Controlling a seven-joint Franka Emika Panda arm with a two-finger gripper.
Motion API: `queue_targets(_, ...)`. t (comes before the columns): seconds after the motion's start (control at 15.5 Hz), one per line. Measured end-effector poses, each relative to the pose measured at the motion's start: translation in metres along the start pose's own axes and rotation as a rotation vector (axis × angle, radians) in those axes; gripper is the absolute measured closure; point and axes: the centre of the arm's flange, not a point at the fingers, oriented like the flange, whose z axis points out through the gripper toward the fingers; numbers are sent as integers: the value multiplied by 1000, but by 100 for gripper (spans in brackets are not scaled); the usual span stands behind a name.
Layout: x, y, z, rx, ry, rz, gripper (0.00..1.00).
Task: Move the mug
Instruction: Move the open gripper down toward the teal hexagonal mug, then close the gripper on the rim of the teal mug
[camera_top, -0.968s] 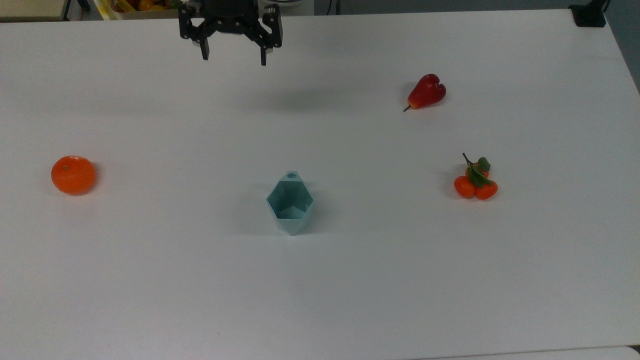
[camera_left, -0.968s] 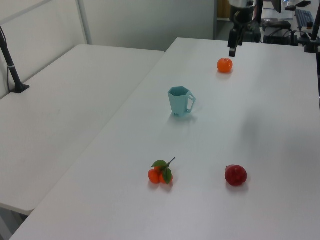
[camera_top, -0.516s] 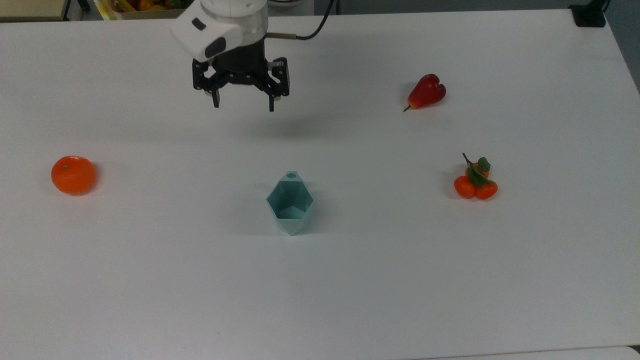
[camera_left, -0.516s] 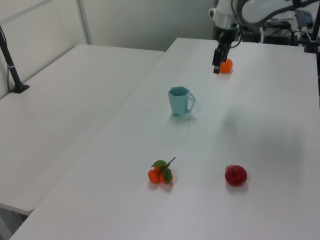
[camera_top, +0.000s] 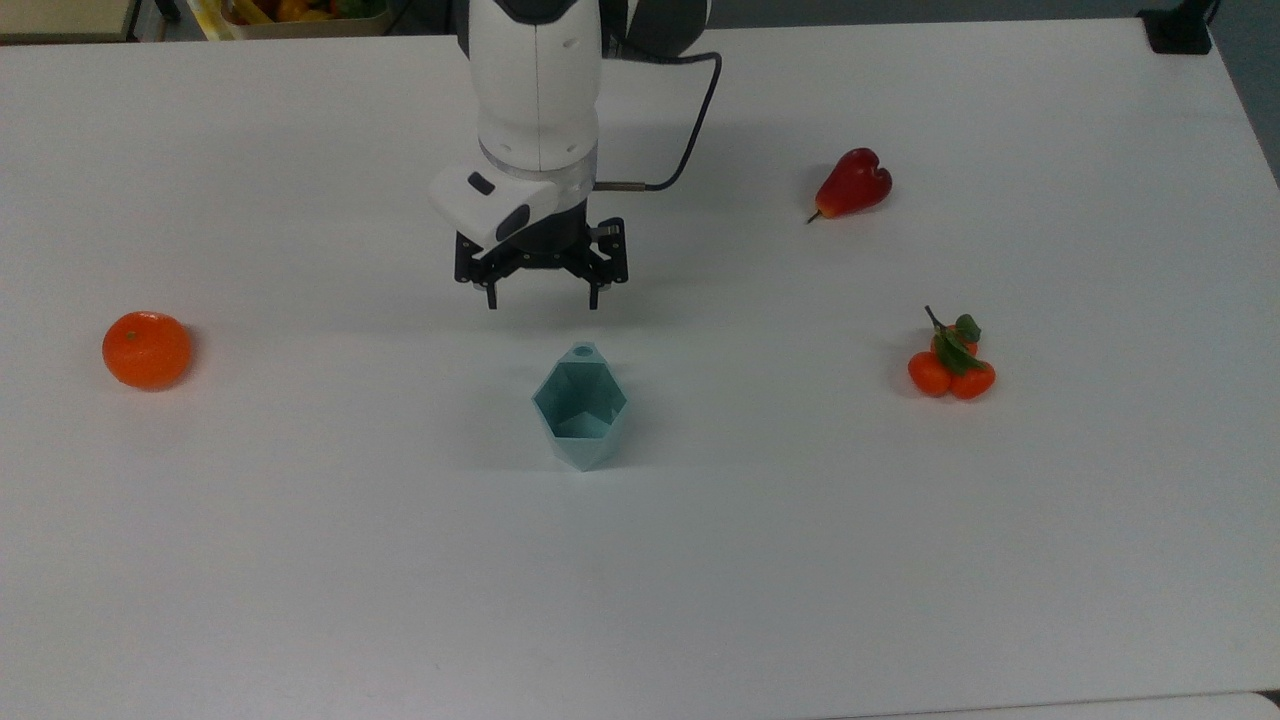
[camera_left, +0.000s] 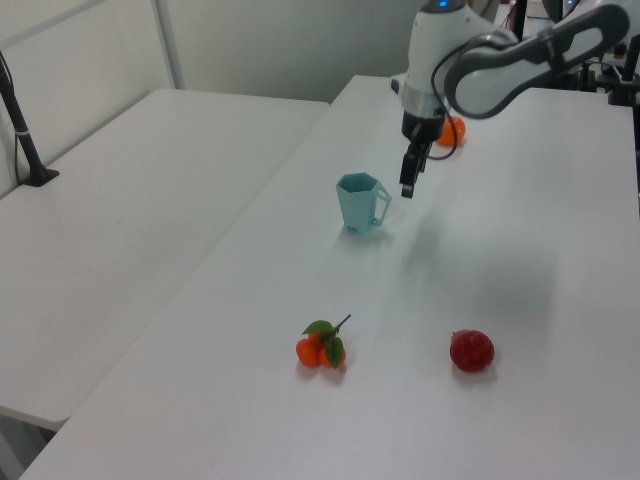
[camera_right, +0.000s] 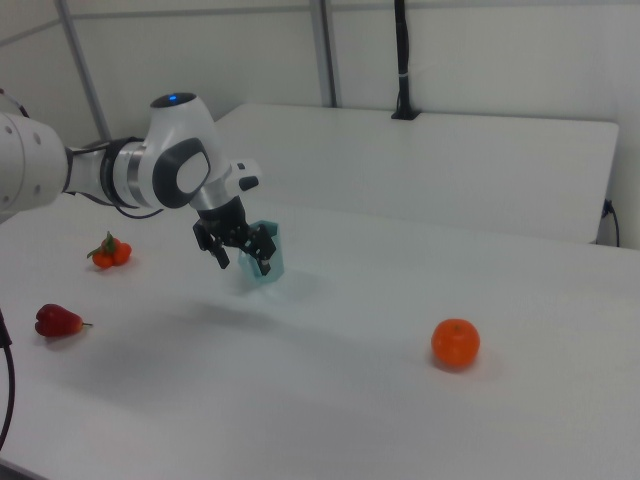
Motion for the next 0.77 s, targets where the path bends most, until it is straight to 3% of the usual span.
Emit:
queue_targets(0.32, 10, -17, 34, 7, 70, 45, 0)
queue_targets(0.39, 11, -18, 39, 8, 74, 47, 5)
queue_targets(0.65, 15, -18, 37, 9, 92, 52, 49)
queue_targets(0.71, 17, -18, 34, 9, 98, 53, 57)
queue_targets(0.77, 18, -18, 32, 9, 103, 54, 58)
